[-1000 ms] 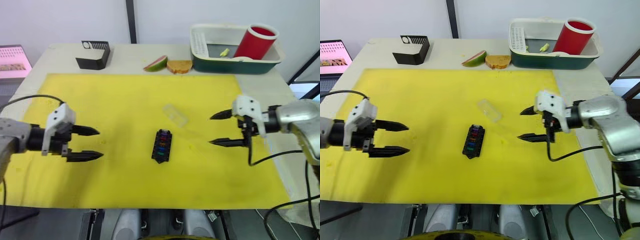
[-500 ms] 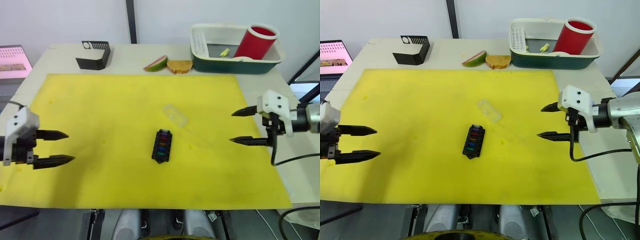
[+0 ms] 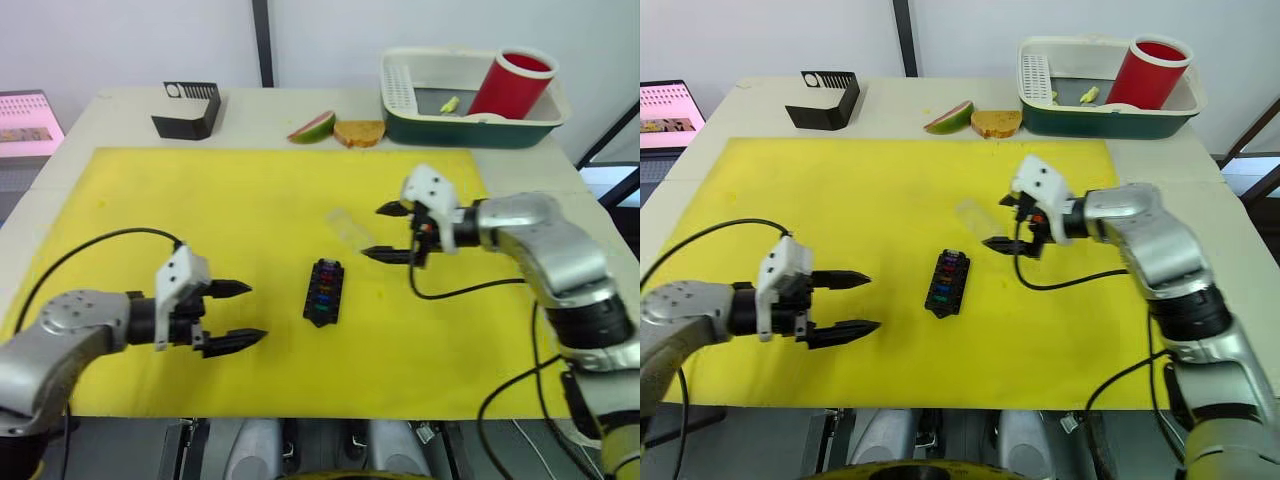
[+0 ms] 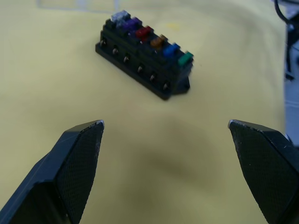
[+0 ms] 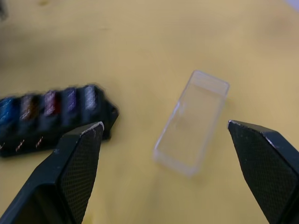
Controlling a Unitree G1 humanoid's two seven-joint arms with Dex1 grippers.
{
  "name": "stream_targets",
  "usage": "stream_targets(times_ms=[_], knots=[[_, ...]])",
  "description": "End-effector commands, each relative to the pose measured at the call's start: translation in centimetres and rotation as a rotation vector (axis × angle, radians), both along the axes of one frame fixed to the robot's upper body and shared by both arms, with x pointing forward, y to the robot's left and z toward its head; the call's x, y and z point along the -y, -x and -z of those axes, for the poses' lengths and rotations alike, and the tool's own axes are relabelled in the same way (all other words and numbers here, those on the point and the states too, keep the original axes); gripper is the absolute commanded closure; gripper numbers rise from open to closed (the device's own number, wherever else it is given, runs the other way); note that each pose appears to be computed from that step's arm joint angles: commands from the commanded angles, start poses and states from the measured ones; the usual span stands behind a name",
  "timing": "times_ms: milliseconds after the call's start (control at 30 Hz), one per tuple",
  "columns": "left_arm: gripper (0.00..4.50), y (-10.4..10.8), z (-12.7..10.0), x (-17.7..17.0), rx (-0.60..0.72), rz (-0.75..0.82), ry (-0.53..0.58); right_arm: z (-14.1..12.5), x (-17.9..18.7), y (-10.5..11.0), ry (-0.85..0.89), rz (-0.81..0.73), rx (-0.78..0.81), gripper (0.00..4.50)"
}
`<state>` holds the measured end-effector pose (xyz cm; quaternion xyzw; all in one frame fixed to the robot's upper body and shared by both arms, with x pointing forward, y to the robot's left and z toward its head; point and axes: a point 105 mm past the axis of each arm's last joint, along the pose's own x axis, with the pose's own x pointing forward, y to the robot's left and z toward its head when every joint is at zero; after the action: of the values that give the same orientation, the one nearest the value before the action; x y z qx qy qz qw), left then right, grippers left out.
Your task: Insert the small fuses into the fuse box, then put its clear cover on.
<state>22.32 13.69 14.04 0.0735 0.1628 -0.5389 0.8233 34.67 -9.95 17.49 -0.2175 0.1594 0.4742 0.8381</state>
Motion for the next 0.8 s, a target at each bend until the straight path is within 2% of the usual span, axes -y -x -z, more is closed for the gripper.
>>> stream_targets(times_ms=[33,433,533,633,667,800], knots=[[0.00,0.8,-0.1,1.4,0.024,0.019,-0.004,0.1,-0.3,-2.1,0.039,0.124,0.002,0.02],[0.00,-0.2,-1.2,1.3,0.130,-0.018,-0.030,2.1,-1.6,-3.7,0.043,0.197,-0.084,0.02],[0.00,0.0,-1.3,1.6,0.135,-0.008,-0.030,2.0,-2.0,-3.9,0.032,0.206,-0.086,0.96],[0.00,0.4,-0.9,1.7,0.119,-0.008,-0.034,1.5,-2.0,-3.9,0.024,0.207,-0.077,2.47],[0.00,0.6,-0.7,1.8,0.109,-0.015,-0.032,1.3,-2.0,-3.9,0.022,0.206,-0.075,2.84],[0.00,1.0,0.0,2.3,0.072,-0.050,-0.026,0.4,-1.7,-3.4,0.024,0.183,-0.056,2.80]])
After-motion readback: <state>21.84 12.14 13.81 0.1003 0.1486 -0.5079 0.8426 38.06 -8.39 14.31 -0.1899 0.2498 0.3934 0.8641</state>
